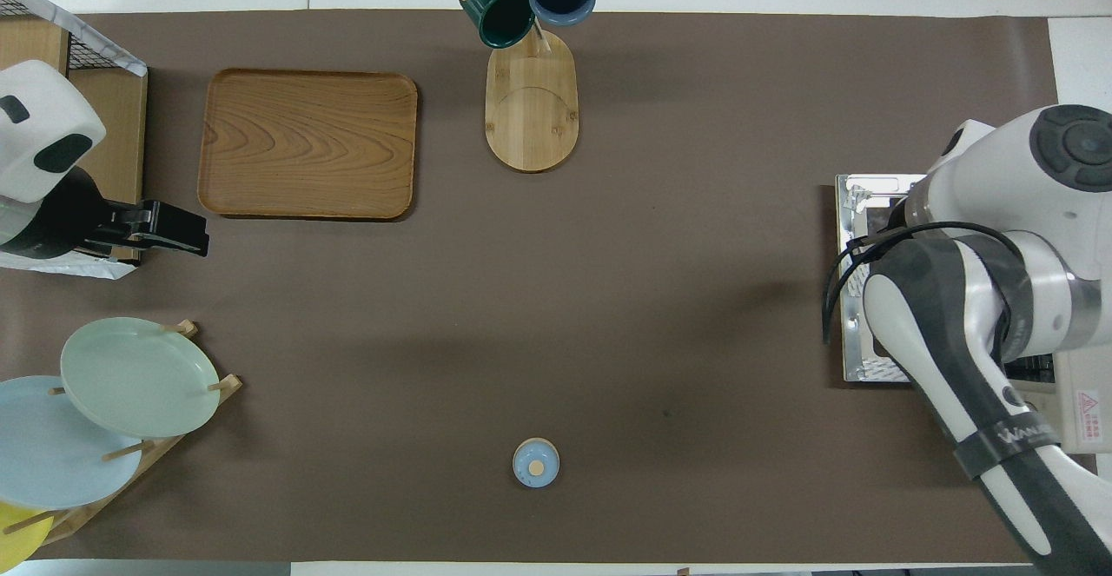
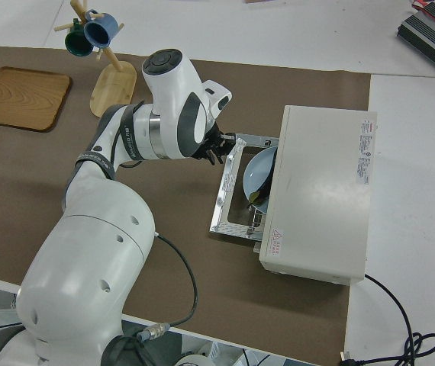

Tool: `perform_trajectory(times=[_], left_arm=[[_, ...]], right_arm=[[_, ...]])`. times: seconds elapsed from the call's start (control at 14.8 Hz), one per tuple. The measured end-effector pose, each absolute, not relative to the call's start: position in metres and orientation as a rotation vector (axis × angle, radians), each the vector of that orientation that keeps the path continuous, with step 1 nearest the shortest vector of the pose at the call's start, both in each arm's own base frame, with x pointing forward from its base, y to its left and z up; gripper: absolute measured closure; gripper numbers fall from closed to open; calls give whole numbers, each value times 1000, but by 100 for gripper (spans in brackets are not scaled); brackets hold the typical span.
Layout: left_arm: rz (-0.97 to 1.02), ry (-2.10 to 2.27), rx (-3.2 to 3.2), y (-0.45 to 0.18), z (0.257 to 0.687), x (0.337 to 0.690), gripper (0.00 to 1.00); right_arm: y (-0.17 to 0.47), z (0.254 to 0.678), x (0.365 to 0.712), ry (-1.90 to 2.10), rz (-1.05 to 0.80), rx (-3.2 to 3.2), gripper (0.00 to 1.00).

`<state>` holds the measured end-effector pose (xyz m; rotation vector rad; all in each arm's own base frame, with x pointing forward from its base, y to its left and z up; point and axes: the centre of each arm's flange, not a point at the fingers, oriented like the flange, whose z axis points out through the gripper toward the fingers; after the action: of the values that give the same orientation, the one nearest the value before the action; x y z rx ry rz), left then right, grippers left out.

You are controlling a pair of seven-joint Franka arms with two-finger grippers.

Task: Put eggplant into oven
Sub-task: 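Push the oven door closed with the right gripper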

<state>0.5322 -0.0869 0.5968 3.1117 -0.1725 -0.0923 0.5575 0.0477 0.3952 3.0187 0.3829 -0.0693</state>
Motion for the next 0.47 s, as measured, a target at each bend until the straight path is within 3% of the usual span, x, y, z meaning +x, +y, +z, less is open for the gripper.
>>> perform_trajectory(times=[0.07,0.47], left_arm=[[-92,-173,3112,-87,597,532,0],[-92,-170,3112,-86,597,532,0]], right_arm=[[62,384,556,395,-42,3018,99],[62,321,548,344,-96,3020,99]])
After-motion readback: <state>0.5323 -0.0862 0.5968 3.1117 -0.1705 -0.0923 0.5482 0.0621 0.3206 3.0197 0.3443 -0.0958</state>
